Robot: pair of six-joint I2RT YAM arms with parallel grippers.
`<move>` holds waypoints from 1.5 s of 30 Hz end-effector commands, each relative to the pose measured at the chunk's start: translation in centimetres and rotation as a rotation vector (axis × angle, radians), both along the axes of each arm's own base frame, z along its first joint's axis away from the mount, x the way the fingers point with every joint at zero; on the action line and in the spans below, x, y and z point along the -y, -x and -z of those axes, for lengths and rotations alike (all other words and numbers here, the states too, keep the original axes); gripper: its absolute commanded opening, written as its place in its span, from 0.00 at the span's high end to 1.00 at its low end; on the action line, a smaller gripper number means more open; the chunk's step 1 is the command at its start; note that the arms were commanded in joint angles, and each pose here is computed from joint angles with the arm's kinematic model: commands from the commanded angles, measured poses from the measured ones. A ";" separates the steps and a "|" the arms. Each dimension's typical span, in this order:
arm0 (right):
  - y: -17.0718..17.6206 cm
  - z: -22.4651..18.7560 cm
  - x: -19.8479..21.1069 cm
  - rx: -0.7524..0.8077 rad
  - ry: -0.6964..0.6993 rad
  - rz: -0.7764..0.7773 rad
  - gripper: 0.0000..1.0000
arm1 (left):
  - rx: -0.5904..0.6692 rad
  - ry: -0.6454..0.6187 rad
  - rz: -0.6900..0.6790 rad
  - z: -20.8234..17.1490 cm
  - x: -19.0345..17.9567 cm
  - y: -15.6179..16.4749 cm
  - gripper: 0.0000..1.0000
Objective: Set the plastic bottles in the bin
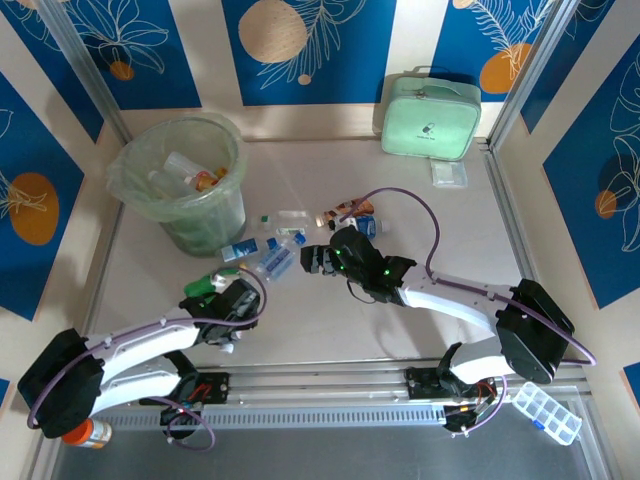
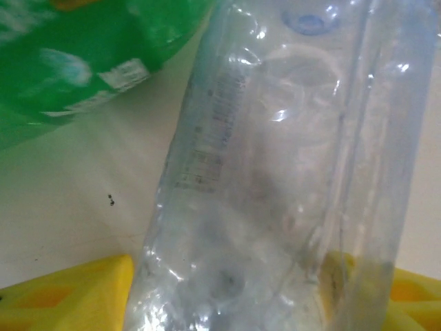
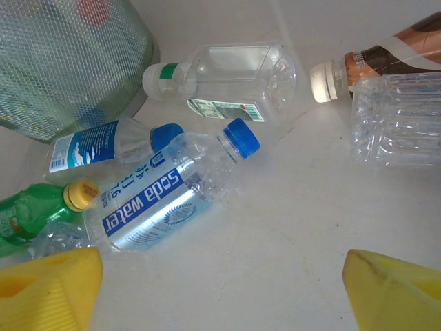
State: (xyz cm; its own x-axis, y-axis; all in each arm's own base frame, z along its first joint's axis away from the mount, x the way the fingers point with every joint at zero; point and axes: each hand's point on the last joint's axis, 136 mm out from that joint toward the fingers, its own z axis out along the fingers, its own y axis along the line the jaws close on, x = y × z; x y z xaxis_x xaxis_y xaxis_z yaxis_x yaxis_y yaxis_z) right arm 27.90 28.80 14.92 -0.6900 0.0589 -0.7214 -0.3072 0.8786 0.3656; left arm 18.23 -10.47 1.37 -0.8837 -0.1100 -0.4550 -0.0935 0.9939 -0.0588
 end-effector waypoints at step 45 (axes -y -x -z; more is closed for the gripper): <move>-0.6 -0.7 0.2 0.014 -0.040 0.012 0.09 | -0.234 -0.172 0.258 1.2 6.1 0.7 0.38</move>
State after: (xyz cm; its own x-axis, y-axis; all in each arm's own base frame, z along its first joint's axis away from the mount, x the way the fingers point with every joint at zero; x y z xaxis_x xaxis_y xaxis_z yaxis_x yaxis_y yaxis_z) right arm 28.41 28.64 15.30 -0.6775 0.0854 -0.7305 -0.3048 0.8714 0.3845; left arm 19.26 -16.98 1.36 -0.9350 0.1553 -0.3188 0.1458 0.9879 0.0535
